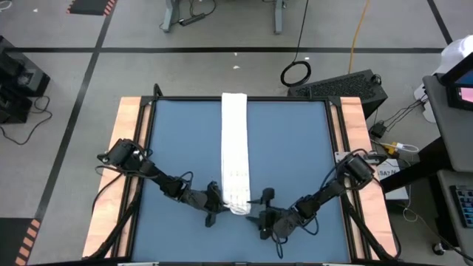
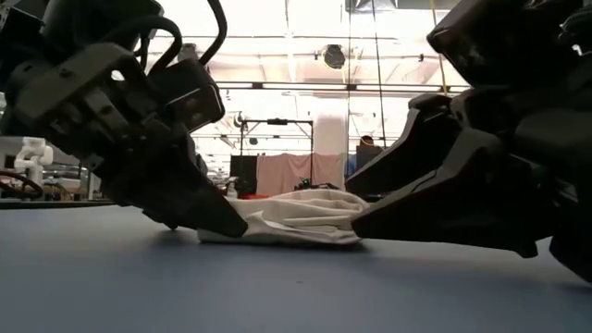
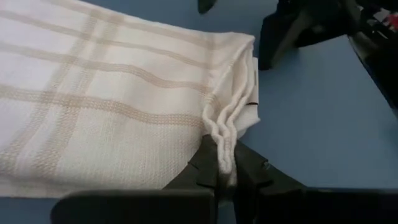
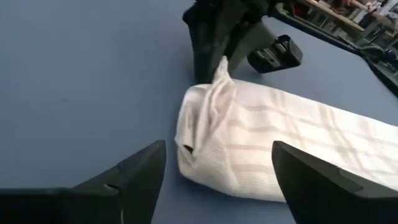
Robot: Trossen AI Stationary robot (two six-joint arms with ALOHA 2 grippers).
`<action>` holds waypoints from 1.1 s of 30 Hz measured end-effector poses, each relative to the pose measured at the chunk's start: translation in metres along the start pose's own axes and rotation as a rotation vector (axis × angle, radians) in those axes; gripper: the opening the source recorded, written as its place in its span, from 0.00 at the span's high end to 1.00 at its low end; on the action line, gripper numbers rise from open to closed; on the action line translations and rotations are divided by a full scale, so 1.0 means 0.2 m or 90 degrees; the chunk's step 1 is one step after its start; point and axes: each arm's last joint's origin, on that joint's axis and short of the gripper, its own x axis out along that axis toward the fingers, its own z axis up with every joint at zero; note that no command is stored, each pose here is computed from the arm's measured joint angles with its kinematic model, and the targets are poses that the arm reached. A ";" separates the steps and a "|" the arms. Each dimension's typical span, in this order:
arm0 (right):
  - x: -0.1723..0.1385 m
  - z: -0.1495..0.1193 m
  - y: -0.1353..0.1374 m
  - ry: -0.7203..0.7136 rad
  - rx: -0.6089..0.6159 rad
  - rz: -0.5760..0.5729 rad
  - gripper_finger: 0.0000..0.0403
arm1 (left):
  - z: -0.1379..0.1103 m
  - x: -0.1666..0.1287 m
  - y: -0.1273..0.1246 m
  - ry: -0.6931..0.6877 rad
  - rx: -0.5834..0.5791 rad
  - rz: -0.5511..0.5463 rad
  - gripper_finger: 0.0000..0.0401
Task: Roll towel into tight, uniform cylinder
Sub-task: Roll the white towel
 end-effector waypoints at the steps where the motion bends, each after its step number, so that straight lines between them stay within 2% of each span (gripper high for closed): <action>1: 0.01 0.00 0.00 -0.004 0.003 0.003 0.30 | 0.00 0.00 0.00 -0.004 -0.001 -0.004 0.96; 7: 0.04 -0.02 0.01 -0.015 -0.002 0.051 0.38 | 0.02 0.00 0.00 -0.020 -0.054 -0.009 0.96; 15: 0.04 -0.02 0.02 -0.018 -0.037 0.052 0.50 | 0.04 -0.03 0.02 -0.054 -0.116 -0.094 0.96; 20: 0.05 -0.01 0.00 -0.035 -0.029 0.052 0.56 | 0.04 -0.04 0.04 -0.048 -0.140 -0.101 0.96; 24: 0.06 -0.01 0.00 -0.039 0.008 0.058 0.67 | 0.04 -0.04 0.04 -0.046 -0.143 -0.107 0.96; 29: 0.07 -0.01 -0.01 -0.038 0.048 0.062 0.86 | 0.04 -0.04 0.04 -0.042 -0.153 -0.103 0.95; 31: 0.07 -0.01 -0.01 -0.038 0.059 0.062 0.94 | 0.04 -0.04 0.04 -0.043 -0.152 -0.102 0.93; 33: 0.07 -0.01 -0.01 -0.037 0.074 0.062 0.97 | 0.04 -0.04 0.04 -0.042 -0.140 -0.102 0.89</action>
